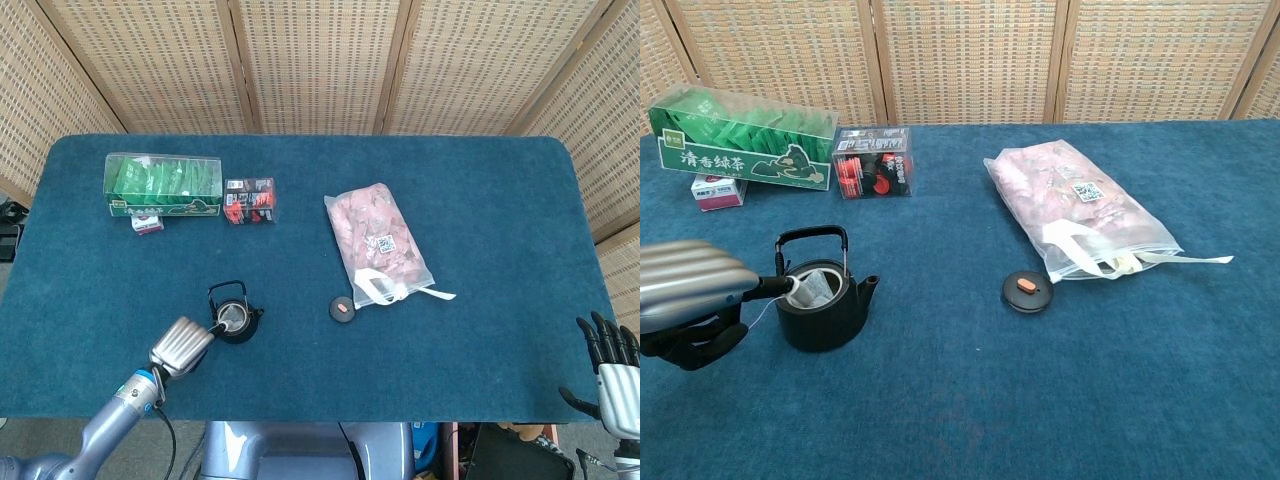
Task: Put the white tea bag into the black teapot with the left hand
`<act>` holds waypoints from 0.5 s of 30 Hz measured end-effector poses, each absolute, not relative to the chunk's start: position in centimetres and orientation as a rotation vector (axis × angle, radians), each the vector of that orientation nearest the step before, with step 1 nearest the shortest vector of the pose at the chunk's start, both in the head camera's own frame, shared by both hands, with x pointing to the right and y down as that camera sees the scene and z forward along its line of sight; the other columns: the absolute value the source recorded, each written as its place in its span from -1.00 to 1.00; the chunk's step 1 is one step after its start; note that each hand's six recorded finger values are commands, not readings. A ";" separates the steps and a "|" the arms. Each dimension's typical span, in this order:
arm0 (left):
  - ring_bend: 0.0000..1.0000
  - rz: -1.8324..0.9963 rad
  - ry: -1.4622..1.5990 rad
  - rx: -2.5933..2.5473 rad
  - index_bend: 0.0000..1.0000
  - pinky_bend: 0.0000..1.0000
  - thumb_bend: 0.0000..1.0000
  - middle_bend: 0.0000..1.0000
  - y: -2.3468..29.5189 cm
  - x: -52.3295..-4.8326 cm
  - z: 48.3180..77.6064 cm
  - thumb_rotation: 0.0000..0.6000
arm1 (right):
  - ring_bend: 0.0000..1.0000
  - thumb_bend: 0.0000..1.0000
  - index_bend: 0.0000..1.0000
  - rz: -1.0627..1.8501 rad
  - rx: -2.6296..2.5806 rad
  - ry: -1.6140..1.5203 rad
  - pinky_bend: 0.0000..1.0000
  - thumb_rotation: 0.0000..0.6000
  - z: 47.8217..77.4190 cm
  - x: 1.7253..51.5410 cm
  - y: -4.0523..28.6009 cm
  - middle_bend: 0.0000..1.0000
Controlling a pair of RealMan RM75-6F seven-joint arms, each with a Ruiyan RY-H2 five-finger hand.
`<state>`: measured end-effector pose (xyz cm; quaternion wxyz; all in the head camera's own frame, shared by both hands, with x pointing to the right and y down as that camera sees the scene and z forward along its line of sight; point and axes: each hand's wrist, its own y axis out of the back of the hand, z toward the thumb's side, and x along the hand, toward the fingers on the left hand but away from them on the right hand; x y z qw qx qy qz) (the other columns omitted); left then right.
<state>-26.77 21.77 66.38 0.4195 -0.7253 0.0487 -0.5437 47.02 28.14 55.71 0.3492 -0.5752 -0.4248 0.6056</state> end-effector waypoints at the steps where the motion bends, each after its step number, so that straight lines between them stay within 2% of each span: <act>1: 0.64 -1.368 0.123 -1.818 -0.72 0.44 0.35 0.83 21.7 -26.8 66.5 1.00 | -1.00 -0.72 -0.94 1.569 -1.490 -1.102 -1.00 1.00 55.7 47.0 28.1 -0.88; 6: 0.63 -1.364 0.156 -1.822 -0.73 0.44 0.35 0.79 21.1 -26.5 66.3 1.00 | -1.00 -0.72 -0.94 1.570 -1.484 -1.105 -1.00 1.00 55.6 47.1 28.2 -0.88; 15: 0.48 -1.288 0.283 -1.822 -0.77 0.38 0.36 0.60 20.4 -26.9 63.8 1.00 | -1.00 -0.72 -0.94 1.557 -1.493 -1.099 -1.00 1.00 55.7 46.8 27.9 -0.88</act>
